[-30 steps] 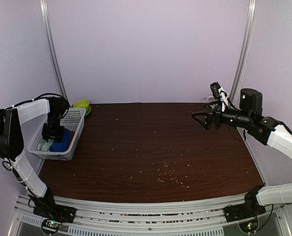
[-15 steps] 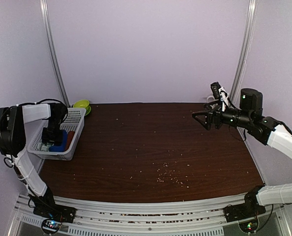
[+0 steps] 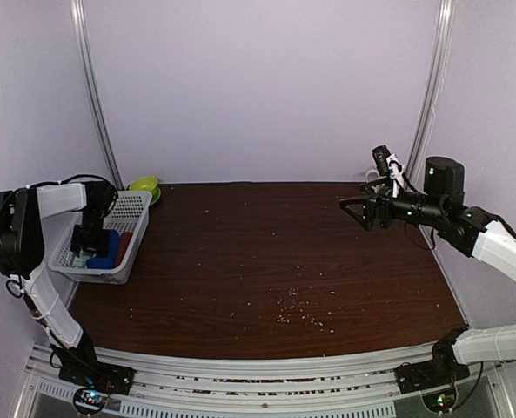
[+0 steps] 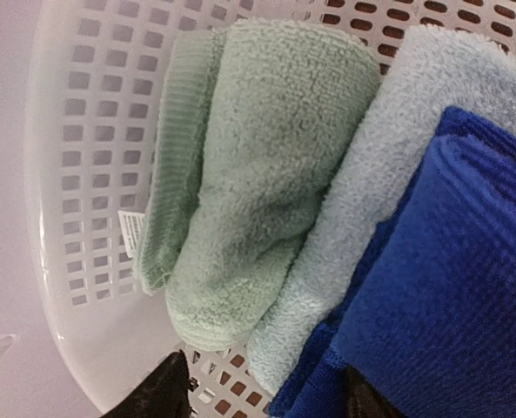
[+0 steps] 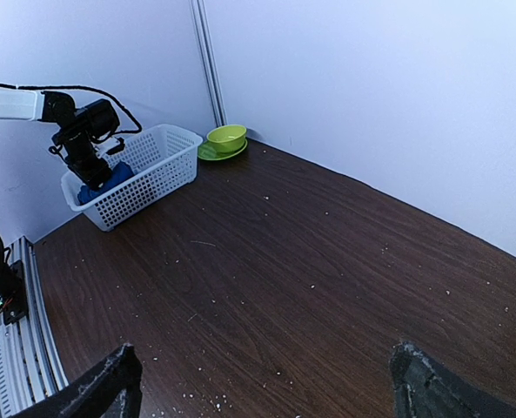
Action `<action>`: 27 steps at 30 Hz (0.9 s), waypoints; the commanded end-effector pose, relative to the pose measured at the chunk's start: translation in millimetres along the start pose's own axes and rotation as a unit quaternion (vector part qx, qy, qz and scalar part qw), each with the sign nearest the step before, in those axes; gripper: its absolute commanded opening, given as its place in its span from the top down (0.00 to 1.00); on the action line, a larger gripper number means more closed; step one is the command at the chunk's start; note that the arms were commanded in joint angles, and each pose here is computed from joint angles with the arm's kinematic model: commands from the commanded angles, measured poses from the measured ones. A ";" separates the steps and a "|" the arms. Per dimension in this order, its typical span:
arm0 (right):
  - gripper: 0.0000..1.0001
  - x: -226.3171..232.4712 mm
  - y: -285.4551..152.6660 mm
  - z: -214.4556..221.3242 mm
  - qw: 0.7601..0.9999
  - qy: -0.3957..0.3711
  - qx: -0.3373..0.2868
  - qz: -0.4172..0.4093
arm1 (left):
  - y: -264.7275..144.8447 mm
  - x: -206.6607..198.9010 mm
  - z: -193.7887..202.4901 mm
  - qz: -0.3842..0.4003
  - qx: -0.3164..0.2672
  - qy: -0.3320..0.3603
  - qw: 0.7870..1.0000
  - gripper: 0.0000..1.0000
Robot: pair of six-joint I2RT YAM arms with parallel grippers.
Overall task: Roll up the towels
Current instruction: Adjust the towel in the storage box, then reset both arms
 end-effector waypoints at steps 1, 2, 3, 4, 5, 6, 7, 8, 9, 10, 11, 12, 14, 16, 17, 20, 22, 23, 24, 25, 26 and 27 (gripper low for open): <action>0.00 0.2 -2.2 0.1 1.000 -0.001 -0.008 -0.005 | -13.6 -0.6 -6.5 0.054 -0.011 -0.017 0.998 0.35; 0.00 0.5 -2.2 -0.1 1.000 -0.001 -0.008 -0.006 | -17.9 1.9 -7.6 0.053 -0.015 -0.019 0.998 0.34; 0.00 0.7 -2.5 -0.5 1.000 -0.001 -0.009 -0.007 | -20.9 4.0 -8.6 0.051 -0.017 -0.022 0.998 0.33; 0.00 0.9 -3.0 -0.6 1.000 -0.001 -0.009 -0.006 | -23.0 5.5 -8.8 0.050 -0.017 -0.024 0.998 0.33; 0.00 1.2 -3.5 -0.9 1.000 -0.002 -0.010 -0.007 | -25.0 6.5 -9.3 0.049 -0.019 -0.025 0.998 0.33; 0.00 1.5 -4.0 -1.2 1.000 -0.002 -0.010 -0.007 | -26.5 7.4 -9.3 0.048 -0.020 -0.026 0.998 0.33; 0.00 1.7 -4.4 -1.3 1.000 -0.002 -0.011 -0.007 | -27.8 8.3 -9.4 0.047 -0.021 -0.027 0.998 0.33; 0.00 1.9 -4.7 -1.4 1.000 -0.002 -0.012 -0.007 | -29.8 10.1 -9.2 0.046 -0.023 -0.029 0.998 0.33; 0.00 2.0 -4.7 -1.3 1.000 -0.002 -0.012 -0.008 | -32.2 11.3 -9.4 0.045 -0.026 -0.032 0.998 0.33; 0.00 1.9 -4.5 -1.4 1.000 -0.002 -0.012 -0.008 | -34.6 13.1 -9.4 0.044 -0.028 -0.034 0.998 0.32; 0.00 1.8 -4.3 -0.9 1.000 -0.002 -0.011 -0.008 | -37.8 15.0 -9.7 0.044 -0.033 -0.038 0.998 0.32; 0.00 1.8 -4.3 -1.0 1.000 -0.002 -0.011 -0.008 | -42.6 17.8 -10.2 0.043 -0.040 -0.042 0.997 0.32; 0.00 1.6 -3.7 -0.6 1.000 -0.001 -0.010 -0.009 | -48.6 21.5 -10.7 0.040 -0.046 -0.046 0.997 0.32; 0.00 1.6 -3.6 -0.6 1.000 -0.001 -0.010 -0.009 | -58.1 28.1 -12.4 0.035 -0.057 -0.056 0.996 0.31; 0.00 1.5 -3.6 -0.6 1.000 -0.001 -0.010 -0.009 | -62.4 30.6 -12.7 0.032 -0.061 -0.059 0.996 0.31; 0.00 0.9 -3.7 -0.5 1.000 -0.001 -0.010 -0.007 | -72.3 37.4 -14.5 0.027 -0.074 -0.069 0.995 0.30; 0.00 0.9 -3.9 -0.7 1.000 -0.001 -0.010 -0.006 | -75.5 39.3 -15.5 0.026 -0.076 -0.071 0.994 0.29; 0.00 0.7 -3.8 -0.8 1.000 -0.001 -0.010 -0.005 | -77.1 40.1 -15.8 0.025 -0.077 -0.072 0.994 0.28; 0.00 0.4 -3.8 -1.2 1.000 -0.001 -0.011 -0.003 | -79.3 41.8 -16.1 0.024 -0.080 -0.075 0.994 0.26; 0.00 -0.7 -3.9 -1.7 1.000 -0.001 -0.013 0.003 | -82.3 43.3 -15.9 0.024 -0.086 -0.078 0.993 0.23; 0.00 -2.9 -4.2 -2.3 1.000 0.001 -0.016 0.017 | -87.3 46.0 -15.8 0.027 -0.096 -0.084 0.991 0.20; 0.00 -6.1 -4.5 -3.5 0.999 0.005 -0.019 0.033 | -93.6 47.2 -15.5 0.034 -0.110 -0.087 0.990 0.17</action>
Point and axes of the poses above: each gripper's point midway between its finger pads, its own y axis out along the fingers, its own x axis along the line the jaws close on, z = x × y, the point moved 9 cm from there along -y, back along the fingers, and after that the axes turned 9 degrees about y, right-handed, at the moved point
